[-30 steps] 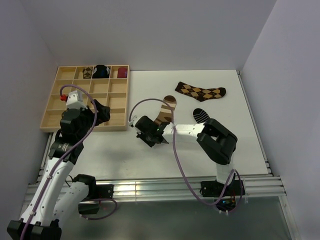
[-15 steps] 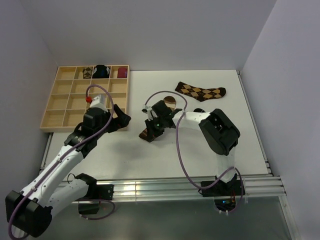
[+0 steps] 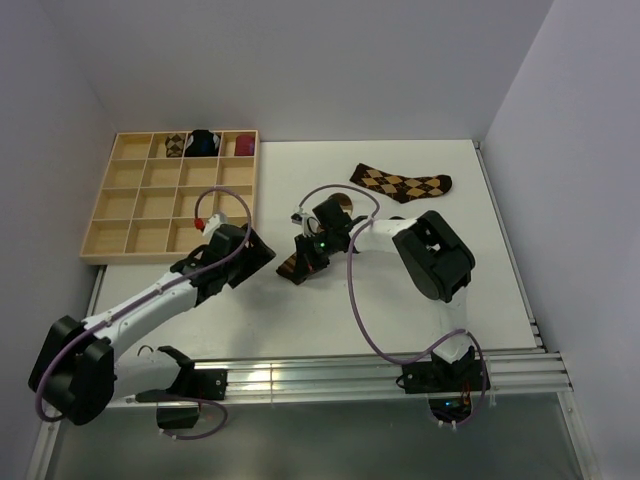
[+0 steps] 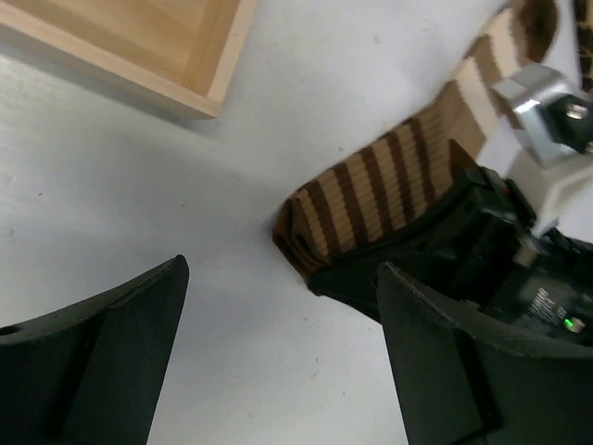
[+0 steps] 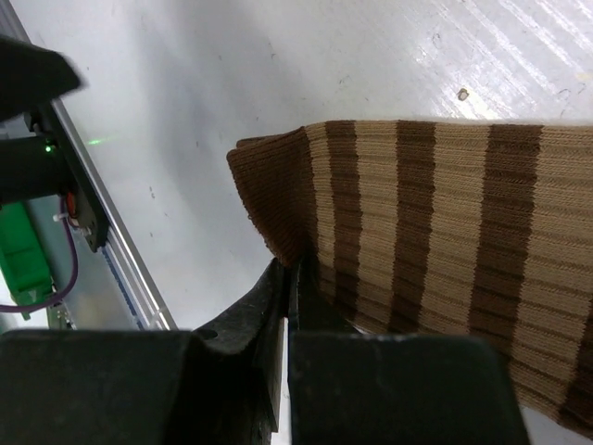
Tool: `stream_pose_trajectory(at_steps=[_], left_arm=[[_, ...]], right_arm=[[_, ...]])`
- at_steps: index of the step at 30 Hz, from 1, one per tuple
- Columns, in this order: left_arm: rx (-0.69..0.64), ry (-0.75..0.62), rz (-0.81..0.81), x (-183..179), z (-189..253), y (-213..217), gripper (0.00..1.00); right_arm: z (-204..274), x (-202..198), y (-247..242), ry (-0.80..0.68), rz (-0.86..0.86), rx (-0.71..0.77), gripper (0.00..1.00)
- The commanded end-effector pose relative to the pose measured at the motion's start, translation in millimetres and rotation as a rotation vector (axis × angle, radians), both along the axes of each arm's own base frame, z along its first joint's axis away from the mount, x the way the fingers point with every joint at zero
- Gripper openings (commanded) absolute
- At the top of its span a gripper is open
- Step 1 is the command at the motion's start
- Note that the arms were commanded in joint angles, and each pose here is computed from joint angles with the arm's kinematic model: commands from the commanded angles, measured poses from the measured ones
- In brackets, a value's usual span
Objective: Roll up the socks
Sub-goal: Roll the sock at the center of the board.
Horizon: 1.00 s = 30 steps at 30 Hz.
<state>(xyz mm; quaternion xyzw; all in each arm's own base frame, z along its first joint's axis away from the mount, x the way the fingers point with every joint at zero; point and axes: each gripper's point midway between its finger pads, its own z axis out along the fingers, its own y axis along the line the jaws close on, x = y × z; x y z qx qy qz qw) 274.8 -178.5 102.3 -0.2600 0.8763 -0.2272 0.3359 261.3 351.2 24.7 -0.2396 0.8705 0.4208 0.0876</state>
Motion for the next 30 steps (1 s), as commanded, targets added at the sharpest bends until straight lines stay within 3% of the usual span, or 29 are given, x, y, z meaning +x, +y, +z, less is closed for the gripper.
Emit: stream_pose_trajectory(at_steps=[1, 15, 30], left_arm=[[-0.058, 0.027, 0.107, 15.2, -5.1, -9.6, 0.88], [-0.025, 0.12, 0.147, 31.4, -29.4, -30.2, 0.64], [0.014, 0.225, 0.133, 20.3, -60.3, -41.0, 0.51]], right_arm=[[-3.1, -1.6, 4.3, 0.011, 0.012, 0.022, 0.0], [-6.9, 0.6, 4.4, 0.001, 0.009, 0.018, 0.0], [-8.3, 1.4, 2.4, -0.013, 0.002, 0.017, 0.0]])
